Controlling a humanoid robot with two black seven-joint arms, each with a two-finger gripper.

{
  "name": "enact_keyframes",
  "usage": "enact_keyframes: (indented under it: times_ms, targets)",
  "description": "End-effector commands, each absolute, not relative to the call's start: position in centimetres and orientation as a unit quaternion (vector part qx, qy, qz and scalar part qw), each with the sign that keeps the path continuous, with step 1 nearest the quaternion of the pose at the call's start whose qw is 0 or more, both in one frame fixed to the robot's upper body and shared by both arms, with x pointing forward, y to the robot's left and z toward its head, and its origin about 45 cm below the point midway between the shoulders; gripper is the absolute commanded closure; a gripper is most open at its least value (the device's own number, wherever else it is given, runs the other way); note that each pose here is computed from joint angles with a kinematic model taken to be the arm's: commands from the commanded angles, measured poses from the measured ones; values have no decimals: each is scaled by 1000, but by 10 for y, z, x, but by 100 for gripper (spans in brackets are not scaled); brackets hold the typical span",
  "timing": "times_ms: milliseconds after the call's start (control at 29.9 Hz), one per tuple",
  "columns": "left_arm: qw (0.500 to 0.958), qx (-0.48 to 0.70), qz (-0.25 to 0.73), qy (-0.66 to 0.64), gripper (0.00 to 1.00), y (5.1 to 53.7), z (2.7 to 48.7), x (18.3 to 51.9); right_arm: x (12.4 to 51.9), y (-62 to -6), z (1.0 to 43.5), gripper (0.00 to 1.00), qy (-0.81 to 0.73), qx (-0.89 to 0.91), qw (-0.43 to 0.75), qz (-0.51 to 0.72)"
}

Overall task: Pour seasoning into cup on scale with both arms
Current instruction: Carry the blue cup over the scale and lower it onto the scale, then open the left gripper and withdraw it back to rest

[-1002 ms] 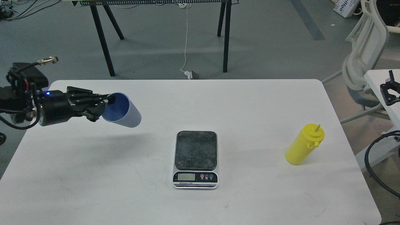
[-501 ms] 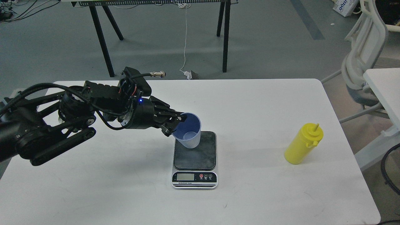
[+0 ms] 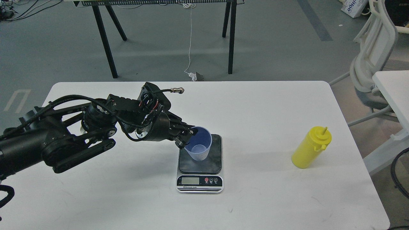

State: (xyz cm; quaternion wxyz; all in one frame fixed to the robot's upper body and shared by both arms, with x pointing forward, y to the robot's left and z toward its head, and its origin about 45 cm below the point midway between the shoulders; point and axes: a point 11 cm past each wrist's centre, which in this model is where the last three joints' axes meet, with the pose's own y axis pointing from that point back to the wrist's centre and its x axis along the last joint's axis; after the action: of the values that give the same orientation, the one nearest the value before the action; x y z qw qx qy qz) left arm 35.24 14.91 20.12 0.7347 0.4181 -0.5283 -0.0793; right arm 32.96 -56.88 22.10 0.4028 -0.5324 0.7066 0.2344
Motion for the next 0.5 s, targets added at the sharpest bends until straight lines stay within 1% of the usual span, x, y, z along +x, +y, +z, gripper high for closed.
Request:
enact_keyframes:
  times_ms: [0, 134, 167, 200, 234, 267, 301, 434, 468]
  targets:
    - [737, 417, -81, -525, 85, 147, 199, 352, 328, -570, 219, 1, 708, -531, 401, 236]
    - [739, 416, -82, -524, 82, 145, 196, 351, 325, -570, 216, 0, 710, -529, 399, 237]
    - [740, 414, -82, -524, 80, 143, 197, 351, 325, -570, 216, 0, 710, -529, 398, 237]
    - [740, 412, -82, -525, 76, 141, 197, 350, 325, -570, 216, 0, 711, -529, 398, 238]
    - [740, 412, -82, -525, 68, 141, 198, 351, 325, -570, 216, 1, 711, -529, 398, 237]
    - [740, 411, -81, -526, 55, 141, 199, 351, 325, -570, 216, 0, 711, -529, 398, 237]
    - [742, 409, -79, -525, 45, 140, 200, 352, 325, -570, 216, 0, 711, -529, 398, 237]
    - [743, 403, -64, -530, 23, 143, 211, 357, 321, -574, 216, 0, 715, -528, 393, 236]
    - [749, 397, -53, -528, 21, 143, 217, 360, 319, -575, 215, 0, 716, -528, 392, 236]
